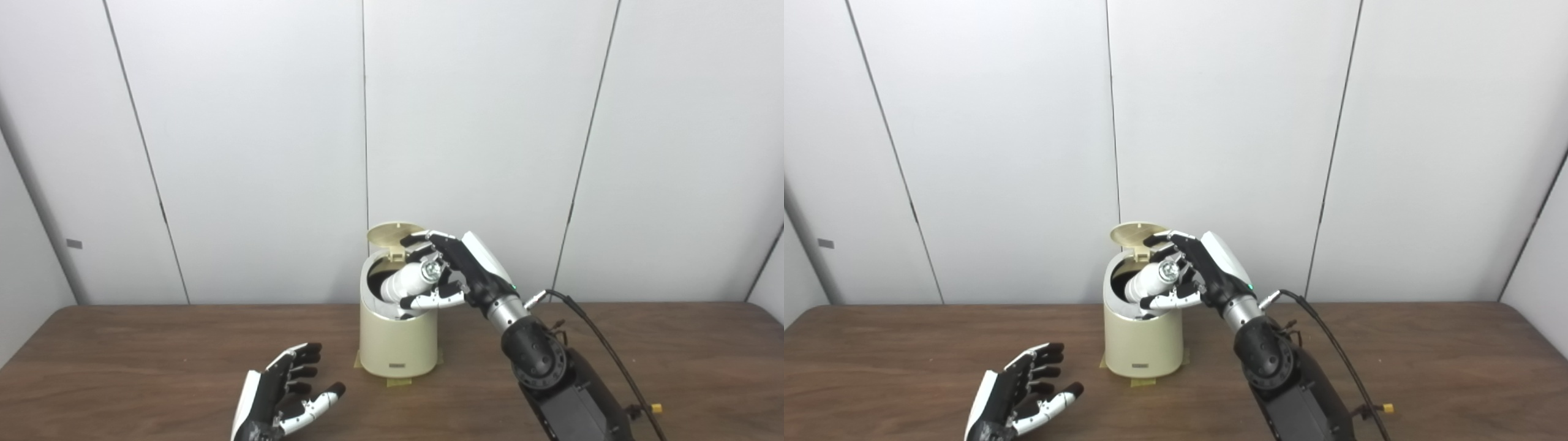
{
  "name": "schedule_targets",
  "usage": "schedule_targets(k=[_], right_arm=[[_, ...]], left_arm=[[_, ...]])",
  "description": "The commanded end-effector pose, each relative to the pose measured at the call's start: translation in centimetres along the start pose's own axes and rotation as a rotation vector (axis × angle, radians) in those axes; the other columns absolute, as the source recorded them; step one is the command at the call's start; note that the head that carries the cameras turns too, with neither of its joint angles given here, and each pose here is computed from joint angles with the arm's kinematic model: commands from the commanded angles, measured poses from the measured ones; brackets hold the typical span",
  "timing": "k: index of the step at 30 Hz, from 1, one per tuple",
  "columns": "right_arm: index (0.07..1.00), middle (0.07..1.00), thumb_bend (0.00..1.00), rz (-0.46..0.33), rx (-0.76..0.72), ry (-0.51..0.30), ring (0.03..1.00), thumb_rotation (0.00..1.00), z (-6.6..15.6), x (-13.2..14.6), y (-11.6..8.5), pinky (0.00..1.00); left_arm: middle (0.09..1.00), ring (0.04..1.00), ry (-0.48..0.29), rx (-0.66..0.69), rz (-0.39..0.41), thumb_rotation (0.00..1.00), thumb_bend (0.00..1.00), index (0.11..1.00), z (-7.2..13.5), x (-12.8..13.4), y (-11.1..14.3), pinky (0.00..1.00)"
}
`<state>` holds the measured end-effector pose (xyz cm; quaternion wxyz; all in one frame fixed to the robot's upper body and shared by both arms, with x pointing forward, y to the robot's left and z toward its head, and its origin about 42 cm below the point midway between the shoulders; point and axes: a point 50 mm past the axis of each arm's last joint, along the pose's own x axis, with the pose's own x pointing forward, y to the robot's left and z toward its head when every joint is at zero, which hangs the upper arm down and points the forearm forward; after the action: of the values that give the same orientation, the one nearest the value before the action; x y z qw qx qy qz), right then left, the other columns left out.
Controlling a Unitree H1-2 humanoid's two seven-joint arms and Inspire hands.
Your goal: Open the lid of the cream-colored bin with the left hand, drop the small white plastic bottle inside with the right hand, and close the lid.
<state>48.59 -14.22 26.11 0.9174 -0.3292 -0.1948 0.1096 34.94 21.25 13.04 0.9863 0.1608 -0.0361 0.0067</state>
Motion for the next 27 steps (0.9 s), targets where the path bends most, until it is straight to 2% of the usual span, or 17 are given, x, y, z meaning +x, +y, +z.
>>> schedule_targets(k=[1, 12, 17, 18, 19, 20, 23, 27], right_arm=[[0.733, 0.630, 0.53, -0.025, -0.010, -0.081, 0.452, 0.00, 2.7, 1.3, -1.2, 0.34], [0.702, 0.598, 0.53, -0.012, -0.035, -0.143, 0.453, 0.00, 5.3, 2.9, -2.3, 0.32], [0.700, 0.593, 0.53, -0.006, -0.040, -0.146, 0.451, 0.00, 5.6, 2.9, -2.4, 0.30], [0.695, 0.589, 0.70, -0.005, -0.040, -0.145, 0.431, 0.04, 5.6, 2.9, -2.4, 0.31], [0.692, 0.586, 0.81, -0.004, -0.040, -0.143, 0.418, 0.06, 5.6, 2.8, -2.4, 0.31], [0.690, 0.585, 0.85, -0.004, -0.040, -0.142, 0.417, 0.06, 5.6, 2.8, -2.4, 0.31], [0.685, 0.581, 0.89, -0.007, -0.037, -0.136, 0.412, 0.06, 5.3, 2.7, -2.3, 0.32], [0.681, 0.587, 0.89, -0.022, -0.036, -0.145, 0.418, 0.07, 5.1, 2.3, -2.6, 0.33]], left_arm=[[0.774, 0.746, -0.048, 0.011, -0.003, 0.17, 0.66, 0.794, 1.6, 0.8, -0.1, 0.66], [0.782, 0.747, -0.047, -0.003, -0.008, 0.16, 0.66, 0.797, 1.5, 0.9, -0.3, 0.65], [0.780, 0.744, -0.045, -0.008, -0.008, 0.16, 0.66, 0.798, 1.5, 1.0, -0.4, 0.65], [0.777, 0.739, -0.046, -0.010, -0.008, 0.15, 0.66, 0.795, 1.5, 1.0, -0.4, 0.65], [0.775, 0.736, -0.047, -0.008, -0.008, 0.15, 0.66, 0.793, 1.5, 1.0, -0.4, 0.65], [0.774, 0.737, -0.047, -0.009, -0.008, 0.15, 0.66, 0.792, 1.5, 1.0, -0.4, 0.65], [0.779, 0.743, -0.048, -0.016, -0.010, 0.16, 0.67, 0.794, 1.4, 1.0, -0.3, 0.65], [0.779, 0.742, -0.050, -0.012, -0.010, 0.16, 0.67, 0.795, 1.4, 1.0, -0.3, 0.65]])
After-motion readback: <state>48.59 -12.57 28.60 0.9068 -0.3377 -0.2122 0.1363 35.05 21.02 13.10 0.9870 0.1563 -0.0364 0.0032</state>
